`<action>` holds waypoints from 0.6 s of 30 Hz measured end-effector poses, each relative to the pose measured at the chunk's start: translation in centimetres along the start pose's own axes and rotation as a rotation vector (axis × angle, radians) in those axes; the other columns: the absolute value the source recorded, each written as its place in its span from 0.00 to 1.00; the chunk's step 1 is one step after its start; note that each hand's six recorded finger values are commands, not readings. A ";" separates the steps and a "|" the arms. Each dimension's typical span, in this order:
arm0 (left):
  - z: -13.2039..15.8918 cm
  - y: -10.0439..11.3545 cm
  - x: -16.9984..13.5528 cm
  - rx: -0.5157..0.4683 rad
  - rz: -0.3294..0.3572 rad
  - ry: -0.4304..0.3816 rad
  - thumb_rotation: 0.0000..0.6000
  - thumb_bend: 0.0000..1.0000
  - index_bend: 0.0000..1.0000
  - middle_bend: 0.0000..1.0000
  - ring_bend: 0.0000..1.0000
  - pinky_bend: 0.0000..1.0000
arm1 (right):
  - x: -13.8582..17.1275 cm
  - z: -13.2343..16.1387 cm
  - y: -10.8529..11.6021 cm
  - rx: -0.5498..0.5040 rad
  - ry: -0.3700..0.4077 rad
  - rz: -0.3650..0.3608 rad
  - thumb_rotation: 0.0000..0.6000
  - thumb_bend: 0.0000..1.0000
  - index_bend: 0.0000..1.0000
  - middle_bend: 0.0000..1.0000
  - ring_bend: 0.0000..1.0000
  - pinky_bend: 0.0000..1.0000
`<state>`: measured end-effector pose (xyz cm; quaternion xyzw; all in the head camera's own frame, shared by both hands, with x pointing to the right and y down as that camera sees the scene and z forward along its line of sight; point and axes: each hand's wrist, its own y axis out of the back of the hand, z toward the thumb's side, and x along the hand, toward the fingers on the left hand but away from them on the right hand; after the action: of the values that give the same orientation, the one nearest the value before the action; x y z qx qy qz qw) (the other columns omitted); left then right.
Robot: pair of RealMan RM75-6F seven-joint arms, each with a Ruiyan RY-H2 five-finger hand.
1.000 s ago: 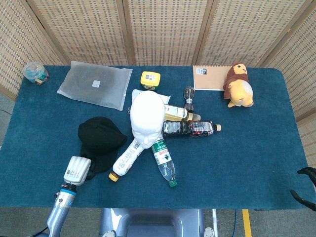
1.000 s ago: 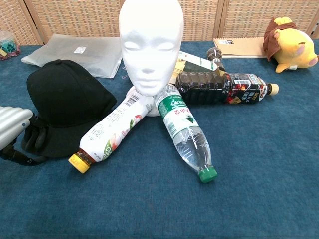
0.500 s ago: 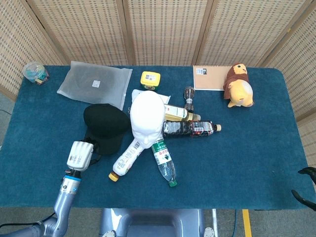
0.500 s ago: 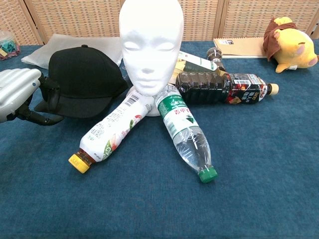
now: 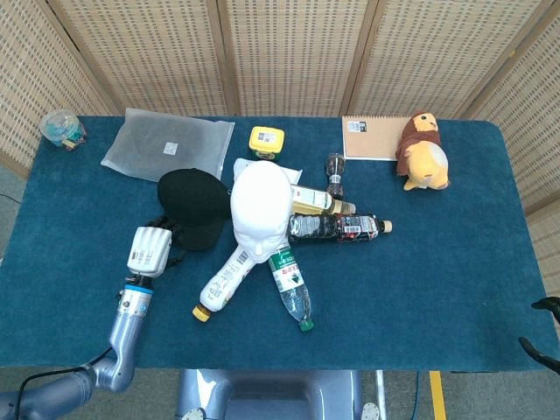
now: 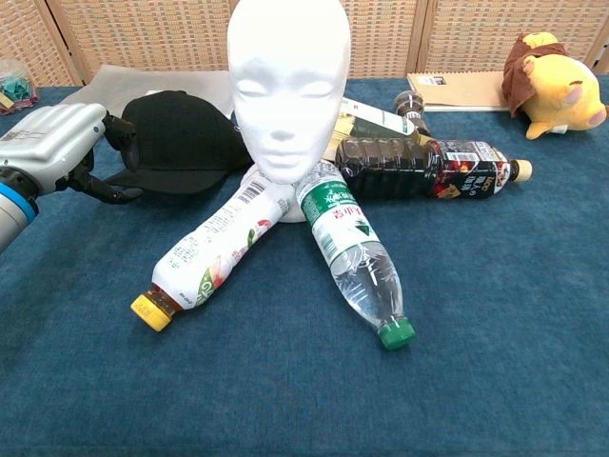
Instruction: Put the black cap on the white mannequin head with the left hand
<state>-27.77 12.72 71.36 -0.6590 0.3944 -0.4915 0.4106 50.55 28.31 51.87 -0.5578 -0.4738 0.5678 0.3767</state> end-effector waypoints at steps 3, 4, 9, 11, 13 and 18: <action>-0.3 -0.2 1.0 -0.005 -0.002 0.018 1.00 0.21 0.54 0.48 0.32 0.52 | 0.0 0.1 0.1 0.002 -0.001 -0.004 1.00 0.17 0.37 0.34 0.34 0.30; -0.4 -0.3 1.2 -0.009 -0.004 0.024 1.00 0.21 0.54 0.48 0.32 0.52 | 0.0 0.1 0.2 0.003 0.000 -0.006 1.00 0.17 0.37 0.34 0.34 0.30; -0.7 -0.8 2.3 -0.033 -0.013 0.049 1.00 0.24 0.52 0.48 0.32 0.52 | 0.0 0.3 0.3 0.006 0.005 -0.011 1.00 0.17 0.37 0.34 0.34 0.30; -0.8 -1.0 2.7 -0.038 -0.016 0.054 1.00 0.27 0.52 0.48 0.32 0.52 | 0.0 0.4 0.4 0.006 0.006 -0.013 1.00 0.17 0.37 0.34 0.34 0.30; -0.9 -1.1 3.0 -0.039 -0.019 0.058 1.00 0.29 0.52 0.47 0.32 0.52 | 0.0 0.4 0.5 0.006 0.005 -0.016 1.00 0.17 0.37 0.34 0.34 0.30; -1.0 -1.3 3.8 -0.032 -0.024 0.060 1.00 0.31 0.52 0.47 0.32 0.51 | 0.1 0.4 0.7 0.006 0.003 -0.020 1.00 0.17 0.37 0.34 0.34 0.30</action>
<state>-27.84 9.53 74.02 -0.6552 0.4062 -0.5097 0.3821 50.24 28.17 51.19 -0.5529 -0.4769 0.5646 0.3849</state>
